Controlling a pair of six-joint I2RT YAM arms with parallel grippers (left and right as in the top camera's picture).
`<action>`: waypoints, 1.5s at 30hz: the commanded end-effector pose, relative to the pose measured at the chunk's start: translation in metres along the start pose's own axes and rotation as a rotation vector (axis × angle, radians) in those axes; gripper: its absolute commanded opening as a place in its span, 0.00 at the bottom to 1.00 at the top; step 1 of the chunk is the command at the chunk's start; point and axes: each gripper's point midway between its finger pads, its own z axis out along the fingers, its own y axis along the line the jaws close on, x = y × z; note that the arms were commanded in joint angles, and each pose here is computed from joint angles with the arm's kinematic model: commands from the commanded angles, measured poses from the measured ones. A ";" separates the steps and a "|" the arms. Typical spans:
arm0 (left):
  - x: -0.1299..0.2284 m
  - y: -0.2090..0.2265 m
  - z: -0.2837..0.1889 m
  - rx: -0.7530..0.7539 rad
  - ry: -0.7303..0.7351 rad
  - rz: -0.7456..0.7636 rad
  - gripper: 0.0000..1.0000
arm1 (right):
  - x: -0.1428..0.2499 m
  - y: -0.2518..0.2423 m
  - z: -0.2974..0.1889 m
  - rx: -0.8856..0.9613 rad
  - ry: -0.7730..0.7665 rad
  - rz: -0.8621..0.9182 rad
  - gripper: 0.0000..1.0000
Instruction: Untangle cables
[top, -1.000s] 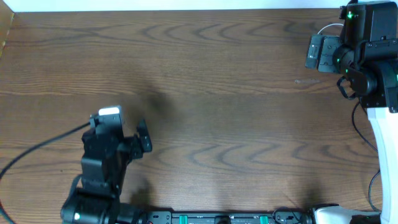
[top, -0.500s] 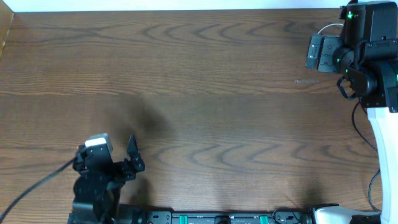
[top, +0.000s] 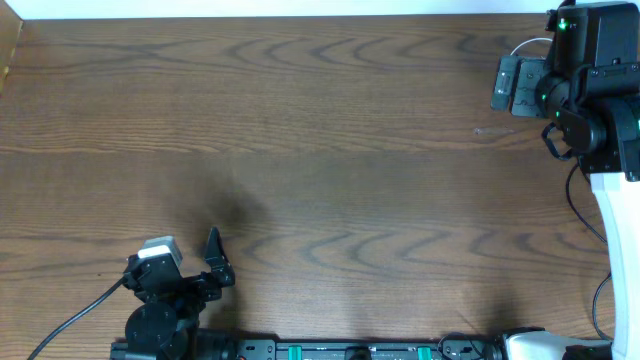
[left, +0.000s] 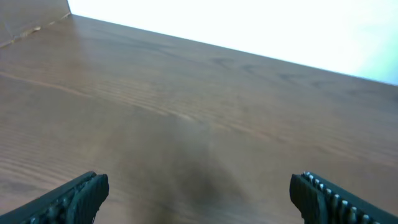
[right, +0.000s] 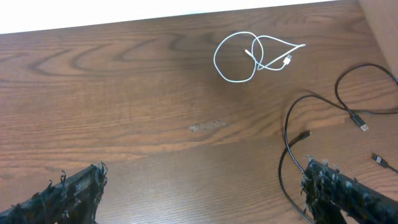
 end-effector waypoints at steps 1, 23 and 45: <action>-0.010 -0.004 0.002 0.022 -0.054 -0.026 0.98 | -0.001 0.003 -0.001 -0.005 -0.005 0.004 0.99; 0.019 -0.019 0.065 0.090 -0.190 -0.063 0.98 | -0.001 0.003 -0.001 -0.005 -0.005 0.004 0.99; 0.035 0.011 0.080 -0.048 -0.212 -0.086 0.98 | -0.001 0.003 -0.001 -0.005 -0.005 0.004 0.99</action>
